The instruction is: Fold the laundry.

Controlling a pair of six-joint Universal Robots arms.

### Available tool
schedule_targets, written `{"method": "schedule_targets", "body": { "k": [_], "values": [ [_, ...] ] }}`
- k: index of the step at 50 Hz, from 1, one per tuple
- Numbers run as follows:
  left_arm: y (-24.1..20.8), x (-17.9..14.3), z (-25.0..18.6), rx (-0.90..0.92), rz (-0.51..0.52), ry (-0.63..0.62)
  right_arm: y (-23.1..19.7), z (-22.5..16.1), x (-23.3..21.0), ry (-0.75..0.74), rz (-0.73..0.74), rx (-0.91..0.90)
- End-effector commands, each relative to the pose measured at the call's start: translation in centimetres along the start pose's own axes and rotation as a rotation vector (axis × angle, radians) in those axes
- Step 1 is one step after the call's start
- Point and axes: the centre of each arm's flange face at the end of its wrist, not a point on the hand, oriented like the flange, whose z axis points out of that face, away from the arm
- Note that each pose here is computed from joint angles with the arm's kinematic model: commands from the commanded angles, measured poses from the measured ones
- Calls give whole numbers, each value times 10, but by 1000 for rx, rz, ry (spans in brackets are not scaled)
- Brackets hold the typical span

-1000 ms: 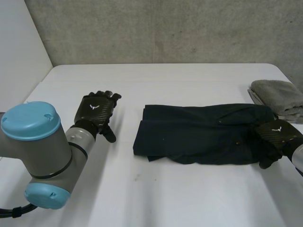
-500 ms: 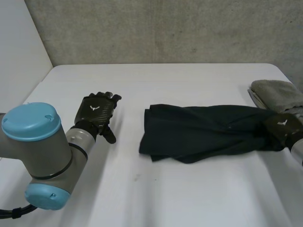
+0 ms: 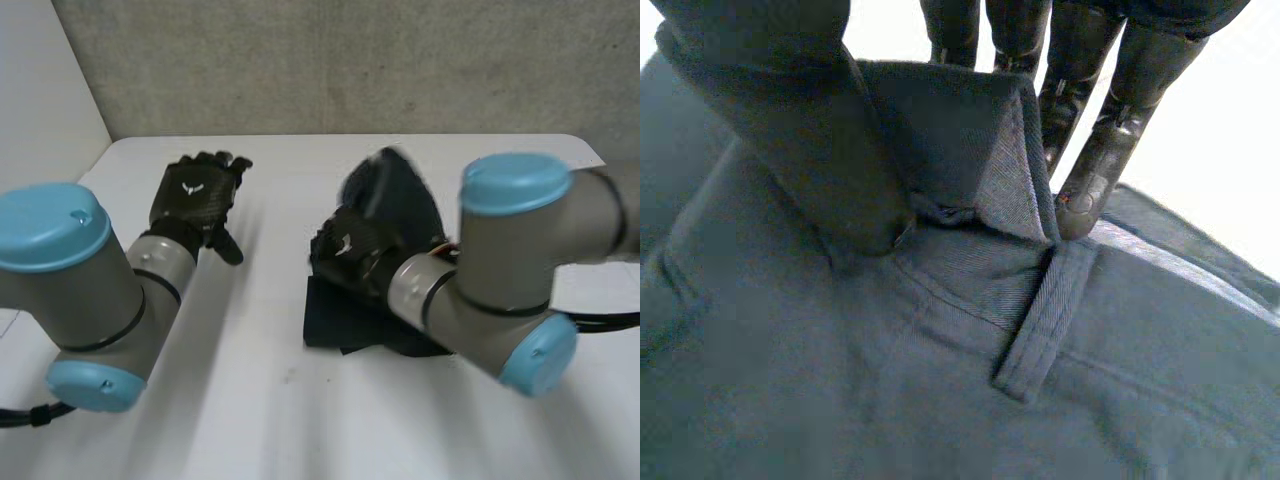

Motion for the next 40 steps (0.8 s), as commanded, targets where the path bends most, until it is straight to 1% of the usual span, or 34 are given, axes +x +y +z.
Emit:
{"method": "schedule_targets", "body": {
  "k": [1, 2, 5, 6, 8, 9, 13, 14, 15, 18, 22, 28, 33, 35, 40],
  "values": [
    [-32, 2, 15, 107, -8, -4, -4, 2, 0, -10, 151, 61],
    [-36, 4, 16, 120, -9, 0, -6, -3, 18, 41, 269, 77],
    [-46, 17, 22, 162, -12, 30, -9, -17, 46, 119, 432, 97],
    [-48, 21, 24, 168, -12, 39, -8, -27, 65, 169, 549, 110],
    [-53, 32, 27, 193, -15, 65, 0, -35, 83, 218, 652, 115],
    [-54, 37, 27, 199, -17, 76, 14, -41, 96, 260, 754, 102],
    [-53, 65, 30, 216, -28, 167, 45, -55, 115, 335, 910, 51],
    [-54, 71, 30, 220, -36, 195, 50, -57, 117, 344, 923, 40],
    [-52, 86, 30, 225, -53, 258, 53, -58, 118, 348, 930, 29],
    [-42, 110, 31, 208, -83, 354, 59, -59, 117, 345, 949, -5],
    [-17, 129, 37, 136, -78, 398, 73, -48, 109, 331, 972, -47],
    [15, 136, 49, 17, -65, 395, 101, -26, 99, 342, 991, -131],
    [44, 136, 53, -103, -47, 377, 124, -8, 88, 329, 946, -191],
    [56, 132, 53, -164, -29, 358, 128, -4, 84, 316, 930, -203],
    [64, 122, 51, -228, 28, 291, 128, 9, 63, 253, 885, -228]
  ]
}}
